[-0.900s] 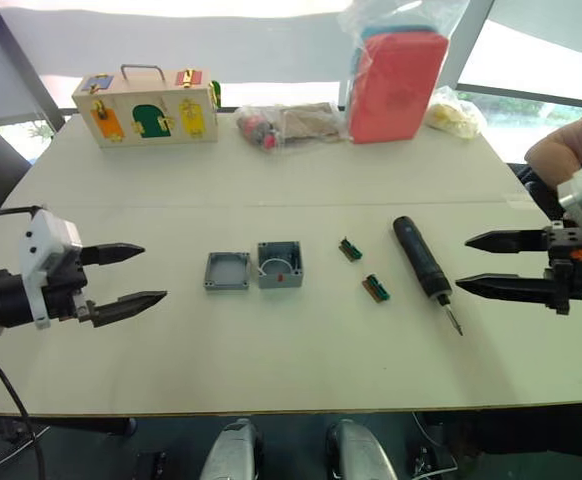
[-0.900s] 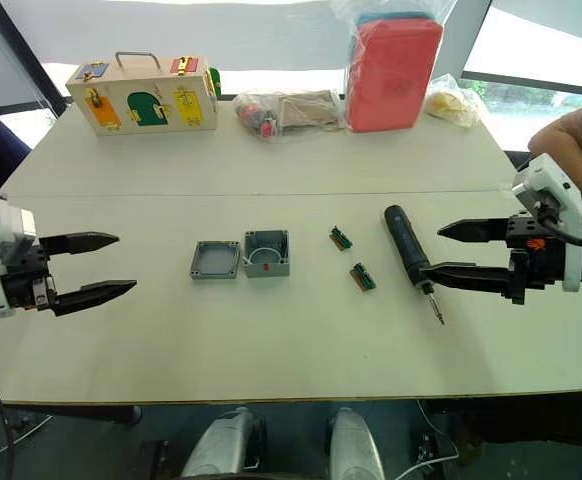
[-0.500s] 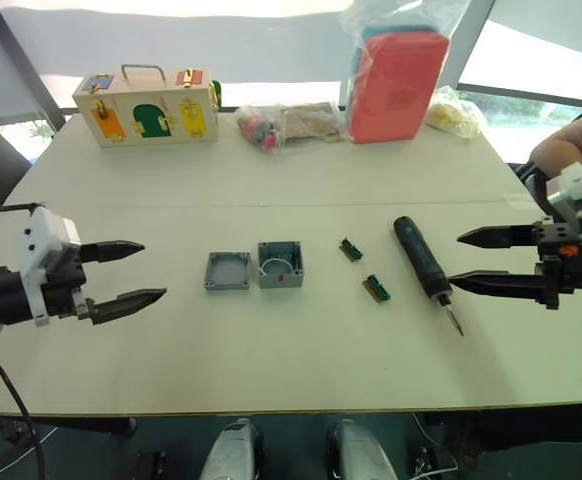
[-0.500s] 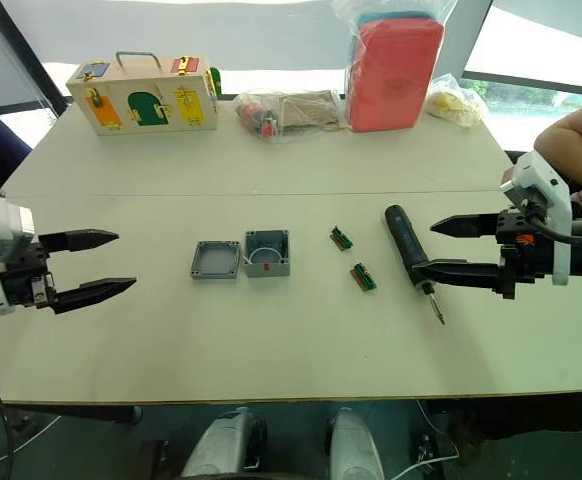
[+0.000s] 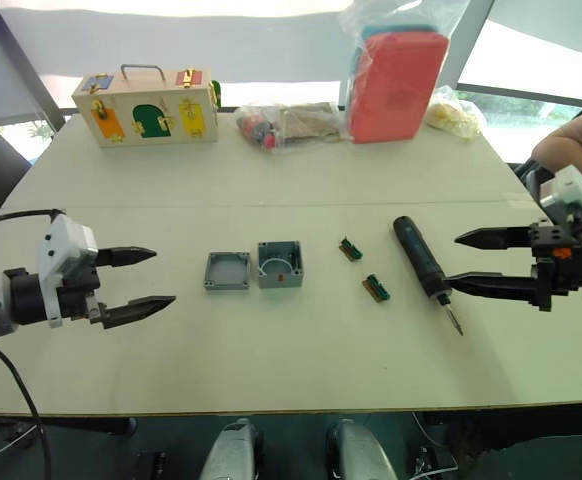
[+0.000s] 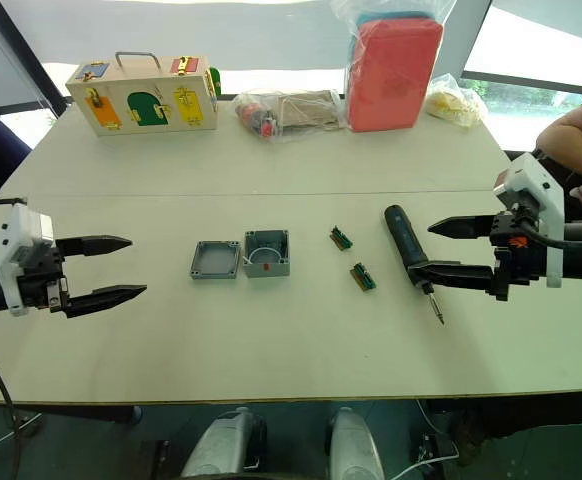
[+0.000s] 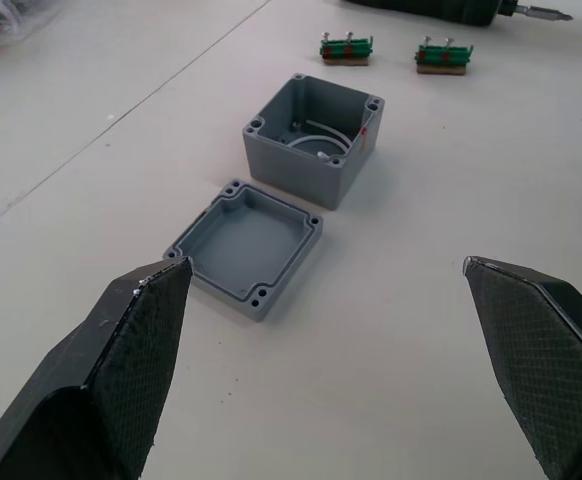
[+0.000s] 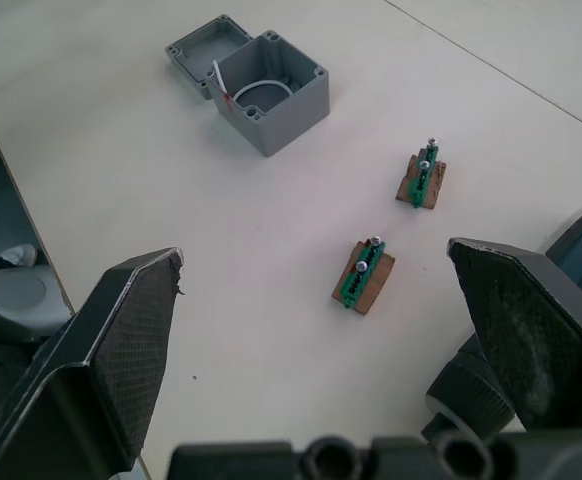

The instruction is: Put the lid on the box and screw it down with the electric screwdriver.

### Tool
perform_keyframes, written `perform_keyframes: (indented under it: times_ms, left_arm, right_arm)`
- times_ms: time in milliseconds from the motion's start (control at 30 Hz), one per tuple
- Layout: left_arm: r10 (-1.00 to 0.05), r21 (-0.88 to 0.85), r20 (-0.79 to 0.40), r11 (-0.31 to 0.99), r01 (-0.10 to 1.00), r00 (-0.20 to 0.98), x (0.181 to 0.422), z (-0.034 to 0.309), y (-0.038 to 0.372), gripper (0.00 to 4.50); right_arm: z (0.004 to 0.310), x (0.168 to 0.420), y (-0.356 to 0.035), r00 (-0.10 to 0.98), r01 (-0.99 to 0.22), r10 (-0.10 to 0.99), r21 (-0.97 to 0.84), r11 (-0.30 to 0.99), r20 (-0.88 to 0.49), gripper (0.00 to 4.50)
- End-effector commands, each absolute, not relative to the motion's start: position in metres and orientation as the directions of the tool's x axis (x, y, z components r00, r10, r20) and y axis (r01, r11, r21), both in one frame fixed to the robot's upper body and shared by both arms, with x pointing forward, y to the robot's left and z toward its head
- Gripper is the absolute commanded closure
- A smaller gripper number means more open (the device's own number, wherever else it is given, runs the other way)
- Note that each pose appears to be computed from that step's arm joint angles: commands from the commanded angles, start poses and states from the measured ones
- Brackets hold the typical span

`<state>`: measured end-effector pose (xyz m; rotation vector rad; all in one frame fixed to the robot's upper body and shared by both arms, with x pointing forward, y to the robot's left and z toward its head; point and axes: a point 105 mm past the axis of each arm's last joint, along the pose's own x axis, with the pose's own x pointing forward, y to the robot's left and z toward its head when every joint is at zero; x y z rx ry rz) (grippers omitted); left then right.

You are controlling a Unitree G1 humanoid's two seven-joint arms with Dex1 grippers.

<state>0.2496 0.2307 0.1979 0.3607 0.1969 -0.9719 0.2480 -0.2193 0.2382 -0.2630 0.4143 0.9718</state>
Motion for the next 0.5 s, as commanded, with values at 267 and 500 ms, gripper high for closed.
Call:
perform_keyframes:
  times_ms: [267, 500]
  left_arm:
    - [-0.818, 0.296, -0.319, 0.394, 0.870, 0.479, 0.259, 0.215, 0.213, 0.05]
    - [-0.884, 0.363, -0.335, 0.198, 0.910, 0.326, 0.292, 0.211, 0.162, 0.05]
  right_arm:
    - [0.234, 0.241, -0.194, 0.496, -0.852, 0.782, -0.040, 0.521, -0.378, 0.00]
    - [0.221, 0.239, -0.156, 0.474, -0.873, 0.817, -0.057, 0.484, -0.328, 0.00]
